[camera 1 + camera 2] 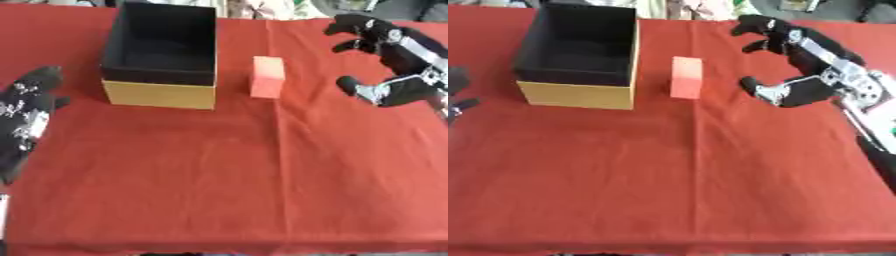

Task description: Pick up objects on the table and place them in the box.

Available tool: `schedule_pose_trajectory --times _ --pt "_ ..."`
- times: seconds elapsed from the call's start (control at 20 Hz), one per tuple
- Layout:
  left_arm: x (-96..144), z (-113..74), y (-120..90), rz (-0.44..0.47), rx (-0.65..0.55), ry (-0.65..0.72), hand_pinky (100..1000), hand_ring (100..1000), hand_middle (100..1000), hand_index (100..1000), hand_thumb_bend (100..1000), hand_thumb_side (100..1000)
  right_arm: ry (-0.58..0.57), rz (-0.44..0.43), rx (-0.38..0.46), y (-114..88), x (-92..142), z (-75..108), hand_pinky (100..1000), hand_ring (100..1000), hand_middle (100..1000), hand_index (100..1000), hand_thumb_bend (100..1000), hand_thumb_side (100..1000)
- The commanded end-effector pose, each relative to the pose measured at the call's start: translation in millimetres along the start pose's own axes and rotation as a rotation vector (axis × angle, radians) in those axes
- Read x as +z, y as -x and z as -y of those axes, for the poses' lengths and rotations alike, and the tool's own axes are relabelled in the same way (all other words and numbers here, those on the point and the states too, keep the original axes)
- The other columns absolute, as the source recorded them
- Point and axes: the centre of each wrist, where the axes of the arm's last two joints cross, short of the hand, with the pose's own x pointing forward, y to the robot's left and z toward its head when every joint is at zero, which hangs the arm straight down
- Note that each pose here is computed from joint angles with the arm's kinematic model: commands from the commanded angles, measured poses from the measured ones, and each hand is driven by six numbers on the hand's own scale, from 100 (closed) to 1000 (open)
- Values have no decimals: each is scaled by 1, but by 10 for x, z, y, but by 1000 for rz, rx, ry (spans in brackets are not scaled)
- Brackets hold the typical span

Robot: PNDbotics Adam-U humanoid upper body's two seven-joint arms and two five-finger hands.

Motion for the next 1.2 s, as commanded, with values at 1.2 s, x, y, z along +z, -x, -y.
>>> schedule_pose_trajectory --times 1.2 --pt "-69 -4 -74 24 -23 45 908 1000 927 918 100 424 -54 -56 81 550 -602 66 845 1000 865 1000 334 260"
